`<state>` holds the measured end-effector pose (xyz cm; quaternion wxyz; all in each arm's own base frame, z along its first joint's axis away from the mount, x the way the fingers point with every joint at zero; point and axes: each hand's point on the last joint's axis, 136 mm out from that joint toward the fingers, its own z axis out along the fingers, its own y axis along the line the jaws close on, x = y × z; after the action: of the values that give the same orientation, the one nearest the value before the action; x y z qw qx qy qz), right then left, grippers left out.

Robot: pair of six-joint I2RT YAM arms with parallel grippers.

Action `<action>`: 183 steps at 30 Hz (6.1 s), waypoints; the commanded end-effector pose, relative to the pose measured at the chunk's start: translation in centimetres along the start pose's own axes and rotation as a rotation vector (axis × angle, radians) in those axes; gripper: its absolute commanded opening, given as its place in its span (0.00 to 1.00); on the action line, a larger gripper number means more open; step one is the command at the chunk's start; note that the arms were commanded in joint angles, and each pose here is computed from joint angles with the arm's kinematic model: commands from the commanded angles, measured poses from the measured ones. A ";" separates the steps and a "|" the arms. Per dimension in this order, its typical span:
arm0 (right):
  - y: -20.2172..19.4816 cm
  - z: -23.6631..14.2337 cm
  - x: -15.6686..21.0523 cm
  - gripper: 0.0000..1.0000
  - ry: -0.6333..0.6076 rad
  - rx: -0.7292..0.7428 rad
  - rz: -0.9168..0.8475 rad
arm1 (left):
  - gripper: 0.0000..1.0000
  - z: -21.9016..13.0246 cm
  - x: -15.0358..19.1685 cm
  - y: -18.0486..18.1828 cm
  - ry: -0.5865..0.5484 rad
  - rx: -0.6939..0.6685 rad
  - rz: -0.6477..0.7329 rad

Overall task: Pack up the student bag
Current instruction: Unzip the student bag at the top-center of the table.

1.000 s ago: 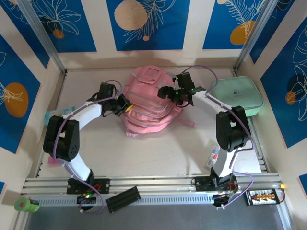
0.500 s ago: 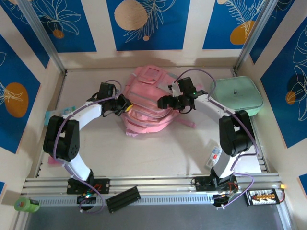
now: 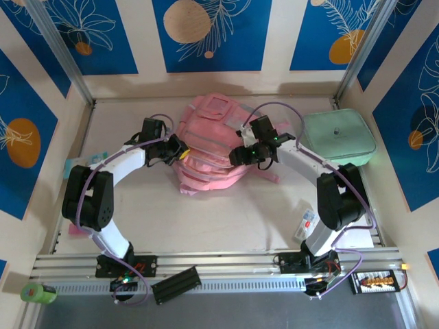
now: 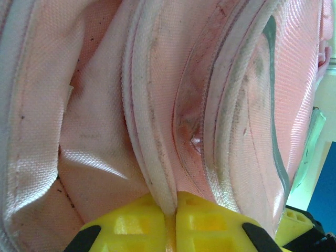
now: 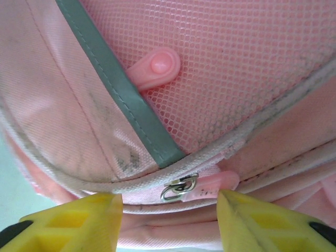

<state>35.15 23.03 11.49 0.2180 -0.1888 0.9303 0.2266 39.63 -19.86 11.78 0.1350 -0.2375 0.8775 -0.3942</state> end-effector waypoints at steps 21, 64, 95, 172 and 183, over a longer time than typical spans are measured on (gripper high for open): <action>-2.0 0.6 -2.7 0.25 -0.103 0.231 -0.368 | 0.11 0.2 -0.5 -1.7 -0.010 0.049 0.044; 0.0 -7.5 0.0 0.62 -0.225 -0.108 0.470 | 0.59 -3.7 0.6 -1.4 -0.161 -0.124 0.327; -1.5 -1.9 -1.7 0.38 -0.151 -0.165 0.987 | 0.42 4.0 13.6 -7.3 0.020 -0.284 0.867; -6.1 -0.2 -5.2 0.00 -0.194 -0.024 0.775 | 0.00 1.2 11.3 -3.4 0.138 -0.154 0.820; -7.4 -2.1 -7.4 0.08 -0.229 -0.070 0.702 | 0.00 2.6 12.8 -3.9 0.127 -0.204 0.892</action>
<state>42.77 18.48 11.91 0.1791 0.1746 0.9070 0.3388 30.89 -30.99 12.73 0.2155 0.1710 0.9285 -0.2494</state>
